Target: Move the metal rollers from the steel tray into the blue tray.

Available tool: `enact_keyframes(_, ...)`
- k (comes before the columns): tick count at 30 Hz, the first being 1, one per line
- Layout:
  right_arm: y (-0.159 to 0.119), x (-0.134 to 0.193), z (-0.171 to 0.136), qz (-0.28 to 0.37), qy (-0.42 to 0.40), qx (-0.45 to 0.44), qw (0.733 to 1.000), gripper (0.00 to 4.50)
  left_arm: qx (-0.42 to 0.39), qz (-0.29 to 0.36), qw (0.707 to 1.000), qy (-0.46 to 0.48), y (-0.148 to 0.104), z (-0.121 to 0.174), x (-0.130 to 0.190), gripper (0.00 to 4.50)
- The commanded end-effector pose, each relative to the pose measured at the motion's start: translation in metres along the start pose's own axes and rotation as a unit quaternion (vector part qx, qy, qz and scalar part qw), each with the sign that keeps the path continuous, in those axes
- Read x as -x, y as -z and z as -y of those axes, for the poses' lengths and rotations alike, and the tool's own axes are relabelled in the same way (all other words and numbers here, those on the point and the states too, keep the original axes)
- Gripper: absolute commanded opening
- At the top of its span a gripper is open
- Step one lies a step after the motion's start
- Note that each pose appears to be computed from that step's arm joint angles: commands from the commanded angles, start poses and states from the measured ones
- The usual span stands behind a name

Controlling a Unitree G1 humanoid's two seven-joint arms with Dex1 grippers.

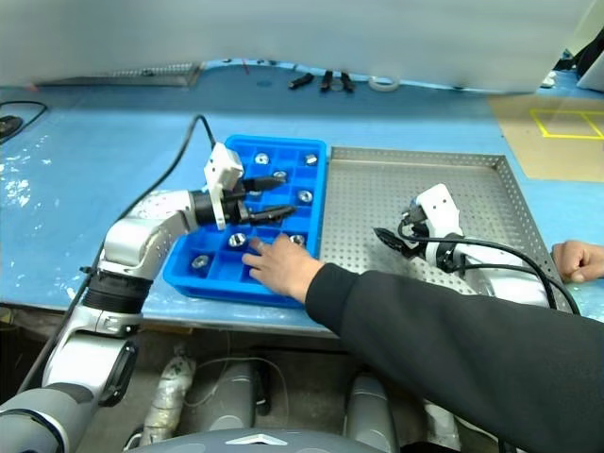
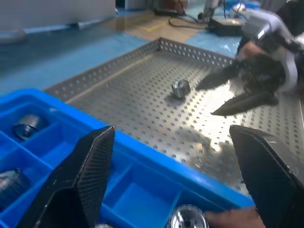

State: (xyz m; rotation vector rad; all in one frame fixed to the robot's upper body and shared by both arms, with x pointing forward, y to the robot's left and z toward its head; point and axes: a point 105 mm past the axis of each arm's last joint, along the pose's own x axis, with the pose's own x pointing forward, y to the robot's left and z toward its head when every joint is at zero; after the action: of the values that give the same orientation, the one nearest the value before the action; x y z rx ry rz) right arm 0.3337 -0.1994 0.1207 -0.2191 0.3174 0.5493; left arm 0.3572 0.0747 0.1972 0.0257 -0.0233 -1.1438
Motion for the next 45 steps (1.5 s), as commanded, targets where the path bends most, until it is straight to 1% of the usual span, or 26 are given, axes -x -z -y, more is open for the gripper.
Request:
enact_keyframes(1, -0.012, 0.001, -0.001, 0.021, -0.004, 0.013, 1.000, 3.92, 0.011, 0.046, 0.999, -0.005, -0.024, -0.002, 0.000, 4.05)
enact_keyframes(41, -0.014, 0.002, 0.001, 0.022, -0.005, 0.017, 1.000, 3.92, 0.000, 0.026, 1.000, 0.010, -0.016, 0.005, -0.003, 4.05)
enact_keyframes(45, -0.020, 0.004, 0.015, 0.040, 0.031, 0.007, 0.999, 3.92, -0.001, 0.024, 1.000, 0.010, -0.016, 0.005, -0.003, 4.05)
